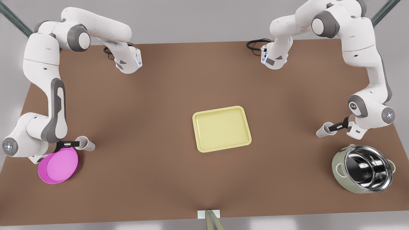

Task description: Use both arms to respectively pick up the white IKEA cups from the middle-left and middle-right positions, then place the white IKEA cups onto the middle-middle tray, ensuring that the cups remain upright and do not tip over

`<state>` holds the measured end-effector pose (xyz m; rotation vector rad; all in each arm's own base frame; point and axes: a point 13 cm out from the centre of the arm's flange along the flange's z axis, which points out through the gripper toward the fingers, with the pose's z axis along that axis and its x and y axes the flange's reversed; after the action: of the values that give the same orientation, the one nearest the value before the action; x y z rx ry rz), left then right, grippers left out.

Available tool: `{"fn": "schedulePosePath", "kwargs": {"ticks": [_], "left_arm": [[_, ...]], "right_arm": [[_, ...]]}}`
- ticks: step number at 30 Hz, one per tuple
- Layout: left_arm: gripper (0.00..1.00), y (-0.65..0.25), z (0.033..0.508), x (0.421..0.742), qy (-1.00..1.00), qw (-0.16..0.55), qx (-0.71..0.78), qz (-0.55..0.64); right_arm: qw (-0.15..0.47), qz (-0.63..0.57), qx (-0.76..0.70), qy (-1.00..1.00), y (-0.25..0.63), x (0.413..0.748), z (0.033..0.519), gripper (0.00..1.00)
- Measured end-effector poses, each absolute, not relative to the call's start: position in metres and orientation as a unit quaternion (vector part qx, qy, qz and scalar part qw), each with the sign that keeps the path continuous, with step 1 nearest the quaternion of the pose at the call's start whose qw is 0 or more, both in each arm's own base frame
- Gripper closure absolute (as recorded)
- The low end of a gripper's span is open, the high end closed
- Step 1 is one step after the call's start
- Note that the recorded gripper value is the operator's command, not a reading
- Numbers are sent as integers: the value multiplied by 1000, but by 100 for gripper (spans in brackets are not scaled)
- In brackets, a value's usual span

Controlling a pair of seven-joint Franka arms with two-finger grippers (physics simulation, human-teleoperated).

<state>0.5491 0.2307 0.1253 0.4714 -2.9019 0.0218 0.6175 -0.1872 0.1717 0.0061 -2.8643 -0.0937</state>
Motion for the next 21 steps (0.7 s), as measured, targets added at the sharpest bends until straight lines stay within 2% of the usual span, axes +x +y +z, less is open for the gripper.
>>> {"fn": "schedulePosePath", "kwargs": {"ticks": [3, 4, 5, 6, 11, 12, 13, 15, 16, 17, 18, 21], "left_arm": [[0, 236, 112, 541, -982, 99, 160, 7], [4, 237, 109, 539, -982, 99, 159, 7], [38, 238, 107, 538, -983, 98, 158, 6], [53, 239, 106, 538, -983, 96, 156, 6], [54, 237, 95, 538, -984, 96, 148, 4], [56, 237, 94, 539, -985, 96, 147, 4], [66, 237, 94, 539, -985, 95, 146, 5], [69, 235, 97, 542, -986, 91, 143, 6], [72, 233, 106, 547, -986, 82, 143, 8], [74, 226, 116, 555, -988, 72, 137, 10], [77, 217, 124, 562, -989, 63, 130, 12], [79, 176, 137, 583, -994, 49, 97, 20]], "right_arm": [[135, -32, 4, -990, -190, 611, 156, 0], [135, -32, 3, -990, -192, 611, 150, 0], [134, -32, 1, -990, -196, 609, 144, 0], [133, -32, -1, -991, -201, 609, 141, 0], [138, -37, -6, -990, -211, 602, 115, 0], [141, -39, -5, -989, -210, 601, 109, 0], [142, -40, -5, -989, -210, 601, 103, 0], [143, -42, -4, -989, -209, 600, 96, 0], [144, -43, -4, -989, -209, 600, 93, 11], [143, -43, -3, -989, -209, 600, 92, 42], [142, -44, -2, -989, -209, 600, 92, 58], [140, -47, 5, -989, -206, 602, 93, 79]]}}
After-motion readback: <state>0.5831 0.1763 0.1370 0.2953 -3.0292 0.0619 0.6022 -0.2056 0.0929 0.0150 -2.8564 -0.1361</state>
